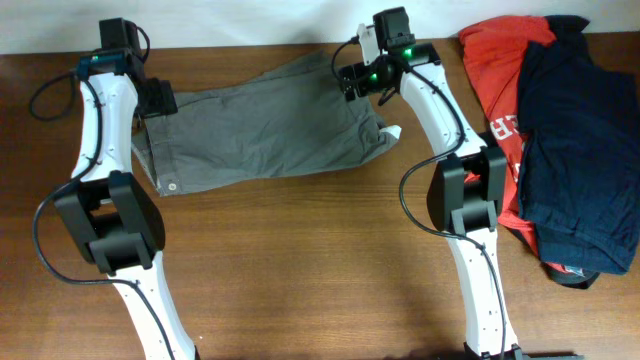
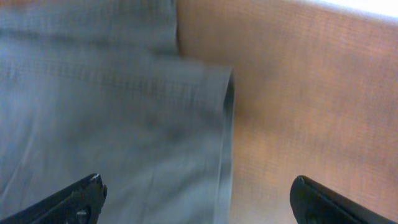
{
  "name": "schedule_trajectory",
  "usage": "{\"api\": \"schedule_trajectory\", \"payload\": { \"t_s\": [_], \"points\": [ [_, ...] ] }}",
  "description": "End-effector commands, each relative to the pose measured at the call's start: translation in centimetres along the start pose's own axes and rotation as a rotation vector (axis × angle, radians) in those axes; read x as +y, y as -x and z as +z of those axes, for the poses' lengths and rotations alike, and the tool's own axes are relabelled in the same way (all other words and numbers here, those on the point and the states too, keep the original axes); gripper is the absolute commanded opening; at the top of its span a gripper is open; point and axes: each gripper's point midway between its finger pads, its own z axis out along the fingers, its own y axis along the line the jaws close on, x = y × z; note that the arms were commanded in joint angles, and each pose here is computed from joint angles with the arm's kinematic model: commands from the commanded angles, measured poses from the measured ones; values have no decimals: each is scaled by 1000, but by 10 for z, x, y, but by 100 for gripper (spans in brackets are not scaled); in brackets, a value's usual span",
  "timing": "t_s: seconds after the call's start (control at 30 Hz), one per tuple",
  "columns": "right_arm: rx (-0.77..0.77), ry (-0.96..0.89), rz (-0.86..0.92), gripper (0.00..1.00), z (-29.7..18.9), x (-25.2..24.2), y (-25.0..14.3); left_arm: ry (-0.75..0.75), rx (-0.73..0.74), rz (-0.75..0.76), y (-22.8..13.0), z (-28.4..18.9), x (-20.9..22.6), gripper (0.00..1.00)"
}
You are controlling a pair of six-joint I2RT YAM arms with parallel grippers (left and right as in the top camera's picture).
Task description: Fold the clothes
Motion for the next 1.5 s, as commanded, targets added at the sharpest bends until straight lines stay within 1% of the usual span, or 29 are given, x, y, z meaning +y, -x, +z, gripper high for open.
{"api": "schedule_trajectory", "payload": {
  "t_s": [0.0, 0.2, 0.33, 0.4, 0.47, 0.53, 0.6, 0.73, 0.87, 0.9, 0.93, 0.97, 1.0, 1.03, 1.17, 1.3, 1.47],
  "points": [
    [-47, 14, -24, 98, -72, 25, 29, -25, -31, -25, 3, -44, 7, 99],
    [197, 22, 34, 99, -81, 26, -30, -123, 62, -5, -25, -77, -2, 99],
    [279, 25, 53, 99, -79, 26, -51, -176, 91, -1, -34, -87, -9, 99],
    [309, 26, 63, 88, -80, 27, -58, -200, 102, 0, -37, -88, -13, 99],
    [334, 24, 90, 83, -78, 27, -65, -233, 115, -1, -40, -89, -19, 99],
    [353, 23, 104, 81, -73, 26, -71, -248, 123, 3, -42, -90, -22, 99],
    [380, 19, 128, 79, -66, 25, -81, -251, 124, 38, -43, -91, -25, 99],
    [430, 6, 216, 76, -50, 17, -102, -255, 130, 74, -46, -93, -31, 99],
    [442, 15, 281, 66, -39, 8, -113, -256, 130, 76, -46, -93, -32, 99],
    [441, 22, 291, 57, -36, 5, -115, -256, 130, 77, -46, -93, -32, 99],
    [441, 21, 298, 51, -36, 2, -116, -257, 130, 78, -46, -93, -33, 99],
    [441, 19, 303, 35, -36, -1, -116, -258, 130, 80, -47, -94, -33, 99],
    [440, 17, 308, 13, -37, -4, -116, -259, 130, 84, -47, -94, -35, 99],
    [439, 15, 317, 4, -37, -8, -117, -260, 130, 88, -47, -94, -37, 99],
    [448, 24, 356, 4, -42, -21, -120, -270, 124, 118, -48, -94, -53, 99],
    [482, 37, 425, 4, -55, -45, -133, -288, 113, 169, -49, -95, -80, 99],
    [533, 40, 454, 4, -70, -67, -150, -307, 100, 223, -53, -100, -107, 99]
  ]
}}
